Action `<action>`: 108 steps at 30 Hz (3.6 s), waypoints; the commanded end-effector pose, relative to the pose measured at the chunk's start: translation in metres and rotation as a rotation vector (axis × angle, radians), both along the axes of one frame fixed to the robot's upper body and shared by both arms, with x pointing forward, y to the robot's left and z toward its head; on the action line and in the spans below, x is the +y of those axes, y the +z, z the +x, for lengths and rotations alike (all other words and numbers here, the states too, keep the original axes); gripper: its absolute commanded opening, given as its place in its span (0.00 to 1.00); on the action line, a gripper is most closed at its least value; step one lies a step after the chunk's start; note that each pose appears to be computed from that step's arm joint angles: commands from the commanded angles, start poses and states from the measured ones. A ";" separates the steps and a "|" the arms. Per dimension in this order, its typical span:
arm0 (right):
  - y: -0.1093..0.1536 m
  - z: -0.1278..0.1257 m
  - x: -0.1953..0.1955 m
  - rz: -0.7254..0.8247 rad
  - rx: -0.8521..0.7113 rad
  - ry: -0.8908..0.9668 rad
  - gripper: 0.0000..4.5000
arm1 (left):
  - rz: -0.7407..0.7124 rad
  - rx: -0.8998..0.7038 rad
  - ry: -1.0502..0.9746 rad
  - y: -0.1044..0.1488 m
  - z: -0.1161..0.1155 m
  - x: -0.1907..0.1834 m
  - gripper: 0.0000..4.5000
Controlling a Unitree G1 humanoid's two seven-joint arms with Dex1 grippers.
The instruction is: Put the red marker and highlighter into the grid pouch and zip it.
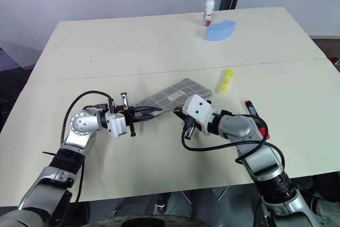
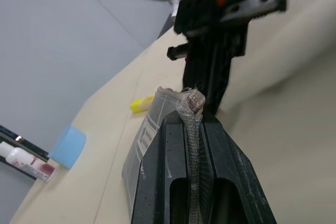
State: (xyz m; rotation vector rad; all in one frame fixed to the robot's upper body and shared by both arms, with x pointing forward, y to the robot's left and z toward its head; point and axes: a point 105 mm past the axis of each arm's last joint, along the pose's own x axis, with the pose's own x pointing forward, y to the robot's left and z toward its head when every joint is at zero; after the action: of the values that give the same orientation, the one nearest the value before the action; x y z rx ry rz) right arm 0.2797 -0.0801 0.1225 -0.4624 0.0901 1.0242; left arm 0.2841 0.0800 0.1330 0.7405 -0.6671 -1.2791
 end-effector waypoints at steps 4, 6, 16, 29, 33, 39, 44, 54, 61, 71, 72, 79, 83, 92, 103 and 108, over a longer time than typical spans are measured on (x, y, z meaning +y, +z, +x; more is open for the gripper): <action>0.022 -0.014 0.027 0.048 -0.089 0.161 0.02 | 0.005 -0.076 -0.015 0.008 0.003 -0.004 0.00; 0.019 -0.015 0.030 0.024 -0.083 0.191 0.02 | 0.003 -0.078 -0.018 0.008 0.004 -0.006 0.00; 0.017 -0.017 0.039 -0.007 -0.077 0.275 0.02 | -0.053 -0.146 -0.010 0.020 0.005 -0.013 0.00; 0.019 -0.015 -0.055 0.083 -0.107 -0.213 0.99 | -0.100 -0.134 0.132 0.020 0.019 0.011 0.00; 0.024 -0.012 -0.075 0.167 -0.163 -0.442 0.99 | -0.111 -0.129 0.168 0.019 0.024 0.016 0.00; 0.014 0.020 -0.097 0.173 -0.208 -0.771 0.99 | -0.183 -0.085 0.230 0.022 0.039 0.014 0.00; 0.007 0.058 -0.110 0.087 -0.235 -0.911 0.99 | -0.182 -0.095 0.229 0.024 0.043 0.011 0.00; -0.012 0.108 -0.133 0.194 0.039 -1.039 0.99 | -0.184 -0.117 0.217 0.028 0.036 0.008 0.00; -0.036 0.095 -0.129 0.199 0.195 -1.013 0.70 | -0.193 -0.113 0.224 0.028 0.031 0.006 0.00; 0.038 0.063 -0.132 0.243 -0.125 -0.762 0.20 | -0.228 -0.046 0.216 0.034 0.036 0.007 0.00; 0.045 0.055 -0.131 0.252 -0.147 -0.706 0.20 | -0.237 -0.036 0.217 0.035 0.037 0.008 0.00; 0.047 0.013 -0.112 0.139 -0.146 -0.417 0.20 | -0.276 -0.002 0.205 0.045 0.043 0.008 0.00; 0.039 0.021 -0.105 0.094 -0.158 -0.421 0.20 | -0.277 -0.003 0.190 0.045 0.042 0.005 0.00; 0.033 0.023 -0.101 0.046 -0.148 -0.378 0.20 | -0.248 -0.025 0.173 0.045 0.038 0.005 0.00; 0.031 0.016 -0.076 -0.314 -0.324 -0.080 0.20 | -0.074 -0.149 0.008 0.037 0.018 -0.005 0.00; 0.041 0.016 -0.052 -0.313 -0.434 0.048 0.20 | -0.076 -0.154 -0.033 0.040 0.016 -0.005 0.00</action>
State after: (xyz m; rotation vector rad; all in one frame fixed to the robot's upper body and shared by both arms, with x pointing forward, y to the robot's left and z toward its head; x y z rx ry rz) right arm 0.2971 -0.1408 0.1537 -0.9332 -0.0786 0.9170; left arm 0.3006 0.0738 0.1632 0.7768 -0.8003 -1.2380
